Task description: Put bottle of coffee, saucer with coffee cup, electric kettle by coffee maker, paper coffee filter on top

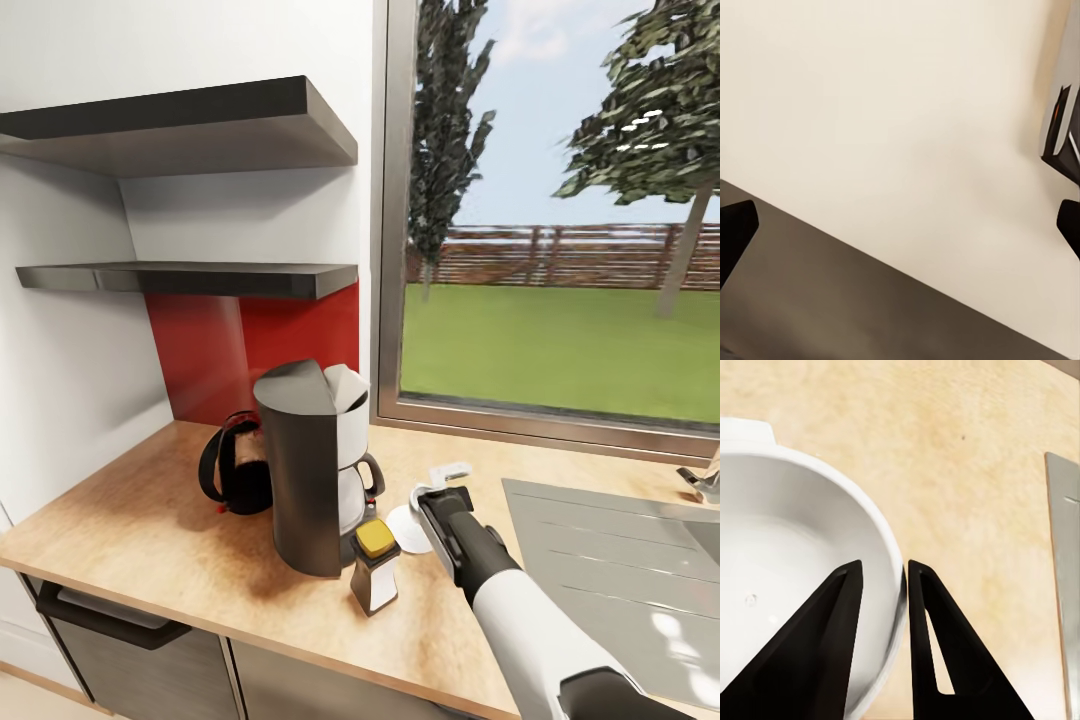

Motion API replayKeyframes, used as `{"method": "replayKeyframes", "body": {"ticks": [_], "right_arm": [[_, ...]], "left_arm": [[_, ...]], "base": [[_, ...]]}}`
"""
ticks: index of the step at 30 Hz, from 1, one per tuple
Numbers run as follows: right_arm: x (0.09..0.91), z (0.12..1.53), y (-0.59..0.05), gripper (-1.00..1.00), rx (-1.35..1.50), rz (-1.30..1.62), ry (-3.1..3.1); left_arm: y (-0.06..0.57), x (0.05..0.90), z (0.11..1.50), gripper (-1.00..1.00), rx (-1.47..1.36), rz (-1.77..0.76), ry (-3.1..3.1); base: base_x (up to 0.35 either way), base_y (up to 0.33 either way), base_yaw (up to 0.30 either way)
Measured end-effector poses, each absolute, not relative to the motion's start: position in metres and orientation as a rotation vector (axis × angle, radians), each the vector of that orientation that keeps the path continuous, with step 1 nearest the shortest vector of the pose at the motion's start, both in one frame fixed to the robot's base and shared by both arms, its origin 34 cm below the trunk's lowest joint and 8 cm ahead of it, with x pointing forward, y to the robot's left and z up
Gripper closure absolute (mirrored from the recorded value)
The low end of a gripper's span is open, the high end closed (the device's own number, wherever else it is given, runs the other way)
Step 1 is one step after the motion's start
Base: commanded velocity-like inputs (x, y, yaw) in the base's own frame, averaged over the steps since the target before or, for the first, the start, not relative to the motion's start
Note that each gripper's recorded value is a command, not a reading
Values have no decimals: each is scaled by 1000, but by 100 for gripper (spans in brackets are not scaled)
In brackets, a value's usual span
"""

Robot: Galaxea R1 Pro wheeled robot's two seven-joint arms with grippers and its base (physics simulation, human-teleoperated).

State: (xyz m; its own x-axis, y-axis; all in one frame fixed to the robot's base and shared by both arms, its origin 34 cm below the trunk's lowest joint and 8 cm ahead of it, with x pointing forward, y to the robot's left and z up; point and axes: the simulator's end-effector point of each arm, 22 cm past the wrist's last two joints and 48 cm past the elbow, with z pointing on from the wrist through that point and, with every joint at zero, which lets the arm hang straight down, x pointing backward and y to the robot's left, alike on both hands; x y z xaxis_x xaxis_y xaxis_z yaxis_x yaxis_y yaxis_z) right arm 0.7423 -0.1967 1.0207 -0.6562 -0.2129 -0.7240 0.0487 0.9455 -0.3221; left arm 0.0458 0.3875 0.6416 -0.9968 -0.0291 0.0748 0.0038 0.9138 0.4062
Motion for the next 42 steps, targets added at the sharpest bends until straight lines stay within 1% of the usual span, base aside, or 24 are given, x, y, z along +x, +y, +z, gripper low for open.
{"method": "replayKeyframes", "body": {"ticks": [21,29,42], "right_arm": [[738,1009,-196,100,-125,-402,2280],[733,1000,-196,100,-133,-403,2303],[731,995,-197,100,-136,-409,2313]], "left_arm": [[386,46,641,-100,18,-632,-2996],[386,46,641,-100,19,-632,-2995],[387,46,641,-100,18,-634,-2996]], "base": [[0,0,0],[0,65,0],[0,4,0]]}}
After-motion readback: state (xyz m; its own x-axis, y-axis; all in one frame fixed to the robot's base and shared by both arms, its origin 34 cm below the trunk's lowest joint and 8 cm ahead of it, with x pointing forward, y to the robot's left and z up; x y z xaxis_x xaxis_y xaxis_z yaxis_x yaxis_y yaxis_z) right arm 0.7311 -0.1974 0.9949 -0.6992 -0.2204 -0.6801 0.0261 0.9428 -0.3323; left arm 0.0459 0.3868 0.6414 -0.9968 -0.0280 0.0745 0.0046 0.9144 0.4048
